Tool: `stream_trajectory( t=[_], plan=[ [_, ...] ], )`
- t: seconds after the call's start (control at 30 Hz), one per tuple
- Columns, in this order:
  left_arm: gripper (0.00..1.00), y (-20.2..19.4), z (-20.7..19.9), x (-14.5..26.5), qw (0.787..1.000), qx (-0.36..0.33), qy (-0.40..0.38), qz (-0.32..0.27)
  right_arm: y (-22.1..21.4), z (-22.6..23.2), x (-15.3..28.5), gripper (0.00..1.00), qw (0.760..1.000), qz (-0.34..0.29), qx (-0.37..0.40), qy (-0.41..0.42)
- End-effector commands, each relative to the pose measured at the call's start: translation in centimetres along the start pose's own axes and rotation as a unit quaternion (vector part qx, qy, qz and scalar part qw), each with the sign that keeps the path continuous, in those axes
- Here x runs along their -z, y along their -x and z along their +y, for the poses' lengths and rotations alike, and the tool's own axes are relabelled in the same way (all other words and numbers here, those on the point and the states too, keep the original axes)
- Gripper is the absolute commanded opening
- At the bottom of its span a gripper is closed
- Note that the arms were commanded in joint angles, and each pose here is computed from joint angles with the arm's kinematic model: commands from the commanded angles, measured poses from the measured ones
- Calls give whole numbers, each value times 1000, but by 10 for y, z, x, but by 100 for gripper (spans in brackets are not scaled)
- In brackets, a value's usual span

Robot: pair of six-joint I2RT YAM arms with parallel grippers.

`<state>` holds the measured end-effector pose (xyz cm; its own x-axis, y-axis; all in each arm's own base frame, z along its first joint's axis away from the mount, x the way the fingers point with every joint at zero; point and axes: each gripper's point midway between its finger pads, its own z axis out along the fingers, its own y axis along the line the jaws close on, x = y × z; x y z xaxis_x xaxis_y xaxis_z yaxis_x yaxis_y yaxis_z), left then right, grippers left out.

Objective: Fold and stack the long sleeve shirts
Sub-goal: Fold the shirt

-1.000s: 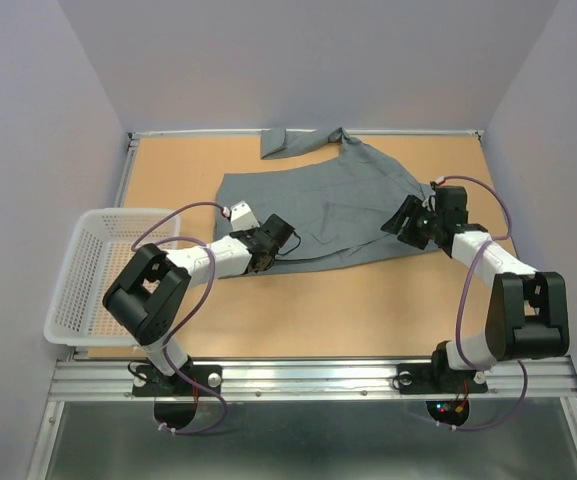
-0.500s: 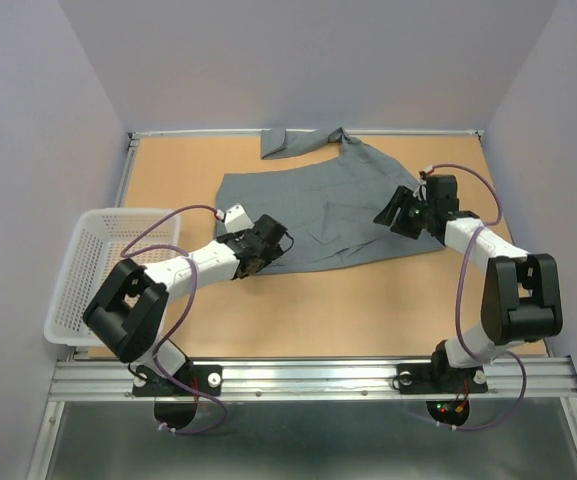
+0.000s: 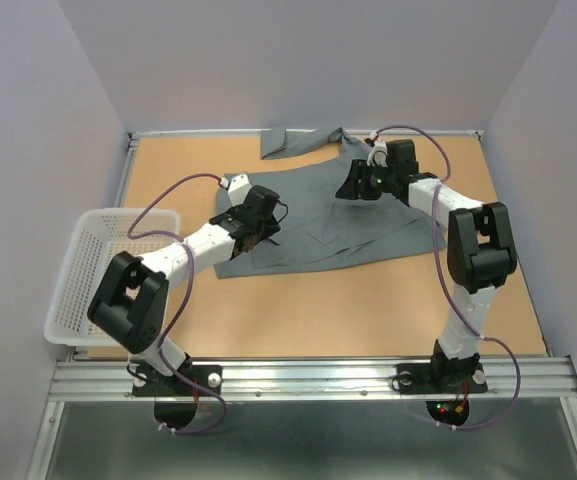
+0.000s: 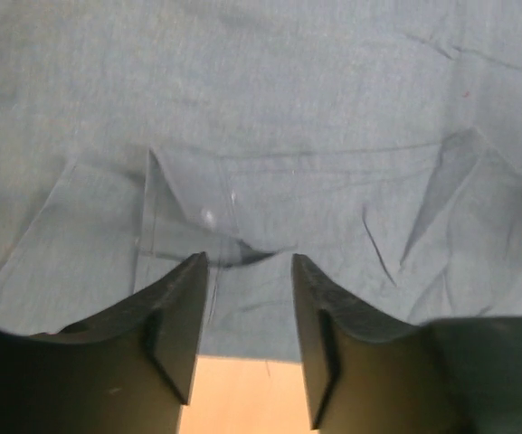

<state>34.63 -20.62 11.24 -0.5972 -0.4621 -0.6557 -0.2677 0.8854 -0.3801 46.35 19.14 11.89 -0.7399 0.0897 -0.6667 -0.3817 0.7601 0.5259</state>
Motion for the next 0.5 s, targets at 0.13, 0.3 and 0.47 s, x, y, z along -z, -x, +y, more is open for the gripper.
stream_trajectory(
  t=[0.13,0.3,0.47],
  plan=[
    [47,51,-58,-12,995,-34,-71,-52,1,18,-33,56,996,19,38,77],
    [42,27,-45,-39,998,-31,-57,5,-17,14,-41,53,995,42,21,85],
    [36,-5,-12,-48,998,-37,-27,33,-20,-9,-52,53,998,41,21,44]
  ],
)
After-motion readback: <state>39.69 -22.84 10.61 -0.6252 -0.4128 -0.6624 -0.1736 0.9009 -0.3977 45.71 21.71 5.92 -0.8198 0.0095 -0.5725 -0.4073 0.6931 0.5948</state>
